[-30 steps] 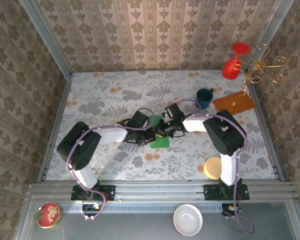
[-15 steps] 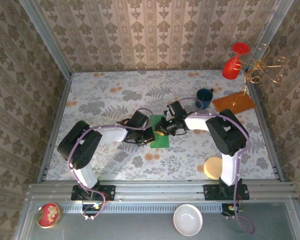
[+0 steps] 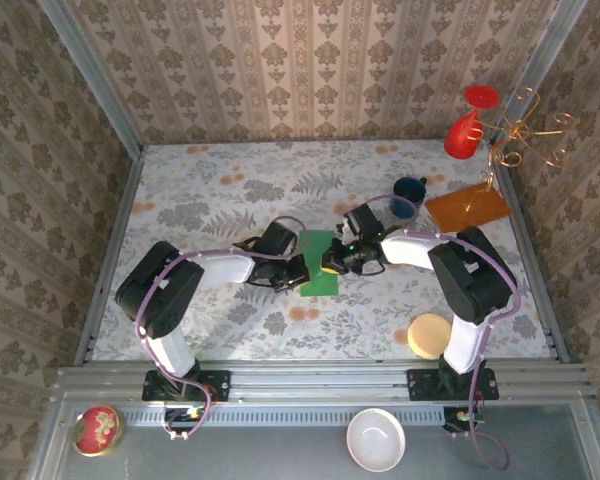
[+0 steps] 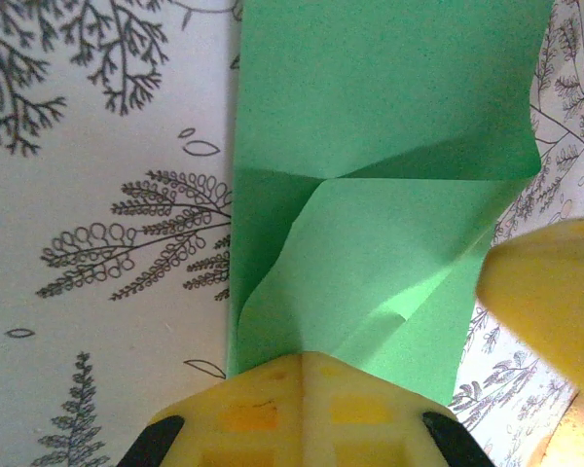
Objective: Fold a paper plane with a square sheet of paper (pick it up from the middle)
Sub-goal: Fold the triangle a second time at the center of the table.
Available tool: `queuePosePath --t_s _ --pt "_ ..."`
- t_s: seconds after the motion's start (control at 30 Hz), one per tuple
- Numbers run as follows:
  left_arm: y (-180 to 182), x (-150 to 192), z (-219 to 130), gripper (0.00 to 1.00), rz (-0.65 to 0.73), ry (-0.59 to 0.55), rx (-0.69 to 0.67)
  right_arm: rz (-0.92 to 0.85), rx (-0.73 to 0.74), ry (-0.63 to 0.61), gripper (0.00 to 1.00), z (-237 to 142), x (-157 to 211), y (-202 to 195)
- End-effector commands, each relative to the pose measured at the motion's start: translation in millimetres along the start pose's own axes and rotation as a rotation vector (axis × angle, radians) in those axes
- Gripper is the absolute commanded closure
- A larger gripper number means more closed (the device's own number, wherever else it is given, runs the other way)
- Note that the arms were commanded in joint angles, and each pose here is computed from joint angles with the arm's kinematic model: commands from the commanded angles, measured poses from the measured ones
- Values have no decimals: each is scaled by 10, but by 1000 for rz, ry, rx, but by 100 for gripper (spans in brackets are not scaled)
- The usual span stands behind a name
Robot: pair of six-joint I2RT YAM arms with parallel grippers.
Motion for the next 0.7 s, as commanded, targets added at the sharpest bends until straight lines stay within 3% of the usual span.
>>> queuePosePath --t_s 0.0,0.4,0.67 --pt "285 75 60 94 -61 35 -111 -30 -5 55 94 83 91 5" --pt "312 95 71 94 -63 50 -125 -39 -9 84 94 222 60 9" --pt "426 126 80 94 -85 67 -167 67 57 4 94 150 -28 -280"
Point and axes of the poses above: each hand's point on the last joint's axis, 136 mm out from that joint toward the fingers, its own z axis out along the fingers, its own y axis along the line the jaws close on, x = y × z, the point moved 5 cm from there along -z, back along the fingers, and after that the axes turned 5 degrees about -z, right-handed, at the moved point
